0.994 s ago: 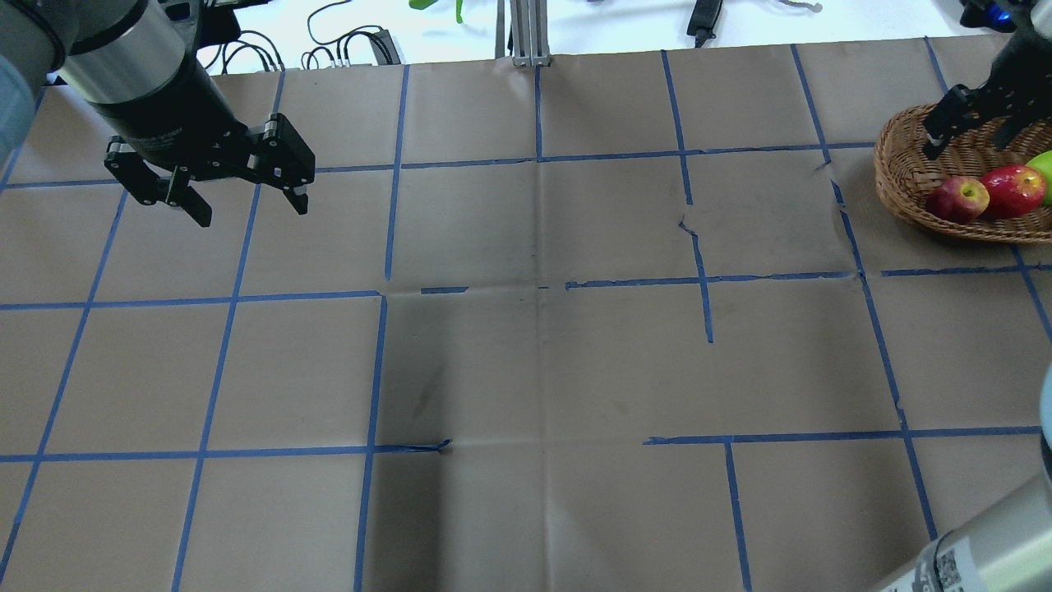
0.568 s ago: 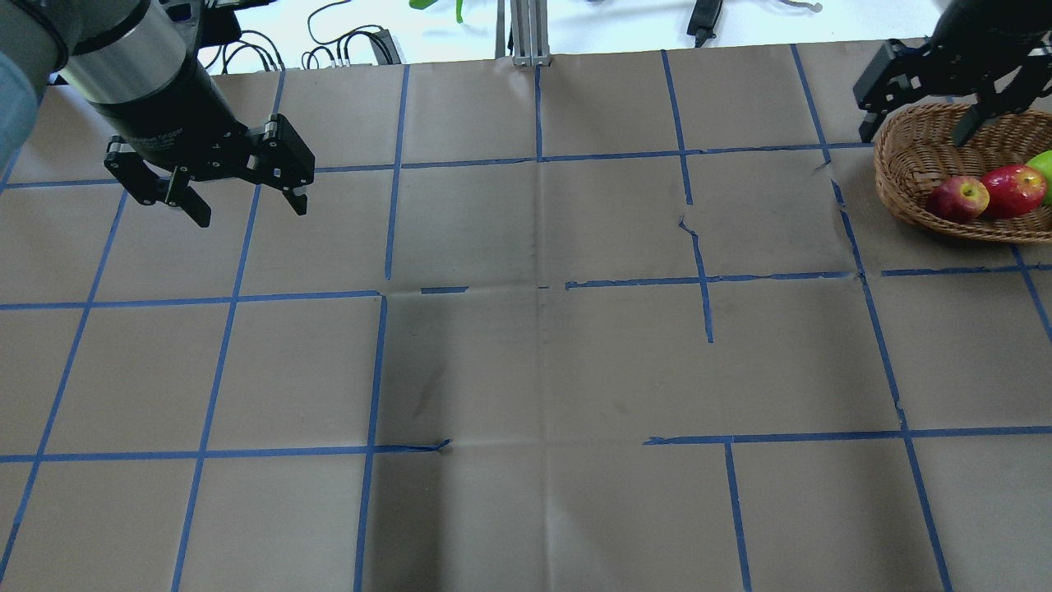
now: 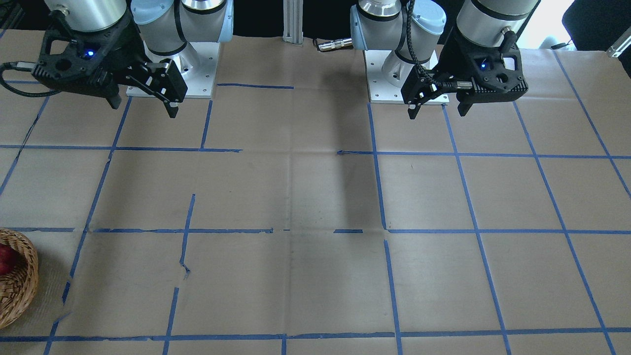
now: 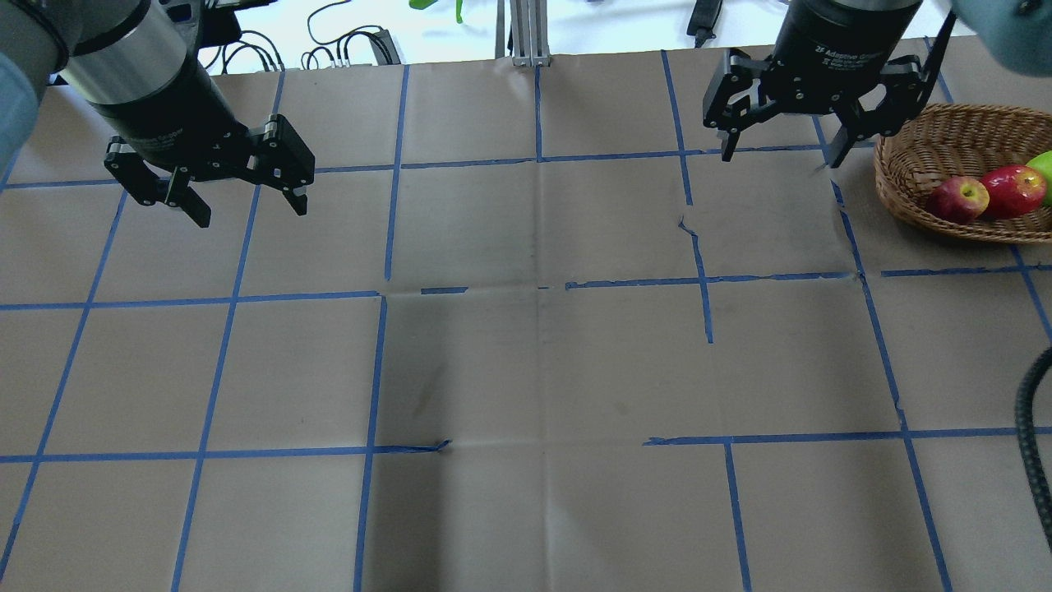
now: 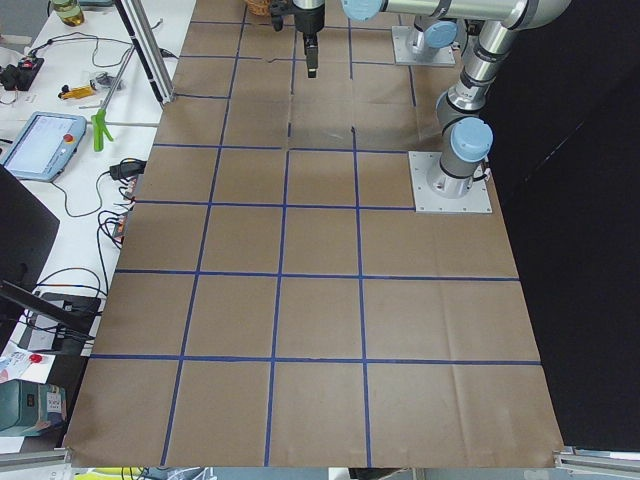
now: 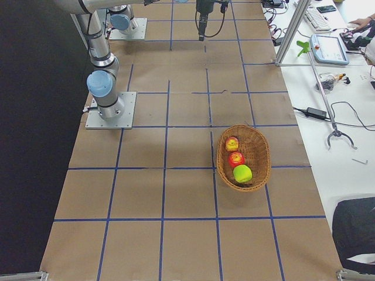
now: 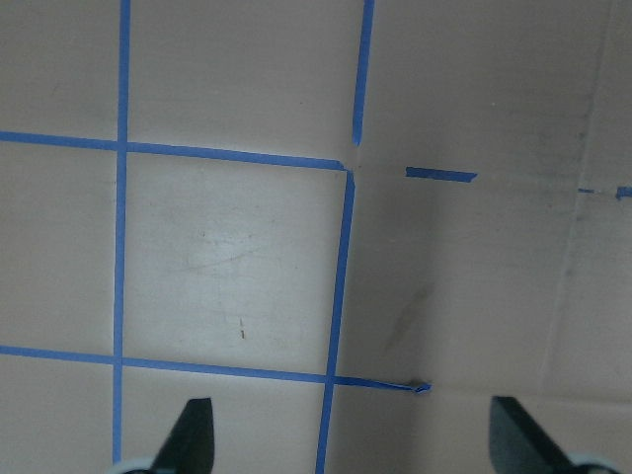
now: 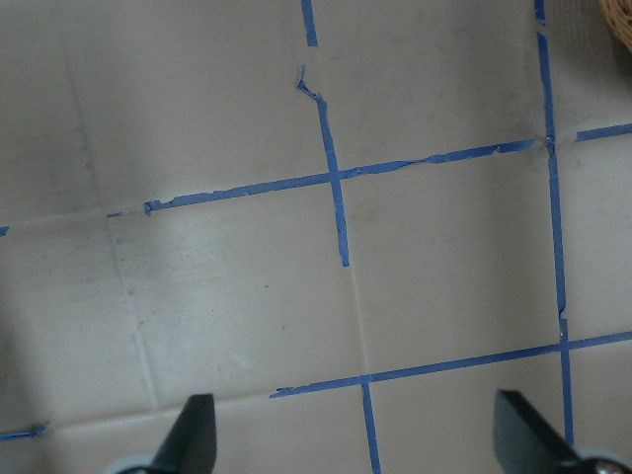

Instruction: Put all apples into basket

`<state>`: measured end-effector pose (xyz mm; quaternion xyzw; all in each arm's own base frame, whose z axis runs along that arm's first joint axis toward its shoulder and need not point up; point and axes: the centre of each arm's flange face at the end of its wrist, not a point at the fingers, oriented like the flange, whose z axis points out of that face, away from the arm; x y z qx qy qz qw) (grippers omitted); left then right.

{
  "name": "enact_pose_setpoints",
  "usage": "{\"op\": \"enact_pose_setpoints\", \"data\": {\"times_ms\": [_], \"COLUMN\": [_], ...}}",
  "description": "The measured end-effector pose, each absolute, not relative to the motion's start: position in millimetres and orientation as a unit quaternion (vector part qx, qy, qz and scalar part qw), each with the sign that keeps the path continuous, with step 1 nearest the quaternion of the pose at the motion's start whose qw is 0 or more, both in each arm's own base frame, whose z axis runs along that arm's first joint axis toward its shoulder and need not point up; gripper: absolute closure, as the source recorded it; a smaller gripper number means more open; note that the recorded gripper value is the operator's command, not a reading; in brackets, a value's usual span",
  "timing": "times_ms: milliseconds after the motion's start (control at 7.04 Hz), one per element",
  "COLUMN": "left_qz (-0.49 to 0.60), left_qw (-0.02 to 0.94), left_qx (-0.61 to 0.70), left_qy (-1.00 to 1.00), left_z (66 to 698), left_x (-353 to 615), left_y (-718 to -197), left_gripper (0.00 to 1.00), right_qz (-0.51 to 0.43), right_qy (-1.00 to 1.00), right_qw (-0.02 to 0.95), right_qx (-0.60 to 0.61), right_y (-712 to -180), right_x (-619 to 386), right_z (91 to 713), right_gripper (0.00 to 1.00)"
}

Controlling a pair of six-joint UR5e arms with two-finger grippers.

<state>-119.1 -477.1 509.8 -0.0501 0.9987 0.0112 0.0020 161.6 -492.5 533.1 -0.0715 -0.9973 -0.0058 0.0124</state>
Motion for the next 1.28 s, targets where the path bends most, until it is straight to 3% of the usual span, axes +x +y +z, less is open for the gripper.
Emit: {"op": "enact_pose_setpoints", "data": {"times_ms": [1278], "left_qz": [0.013], "left_qw": [0.003], "left_qx": [-0.049], "left_qy": [0.999], "left_z": [509], "left_x": [-120], "left_y": [-478], "left_gripper": [0.02], "right_qz": [-0.004], "right_qy": [-0.998], "right_qw": [0.012], "right_qx": [0.060], "right_y": [-480], "right_x": [196], "right_z": [535], "right_gripper": [0.00]}}
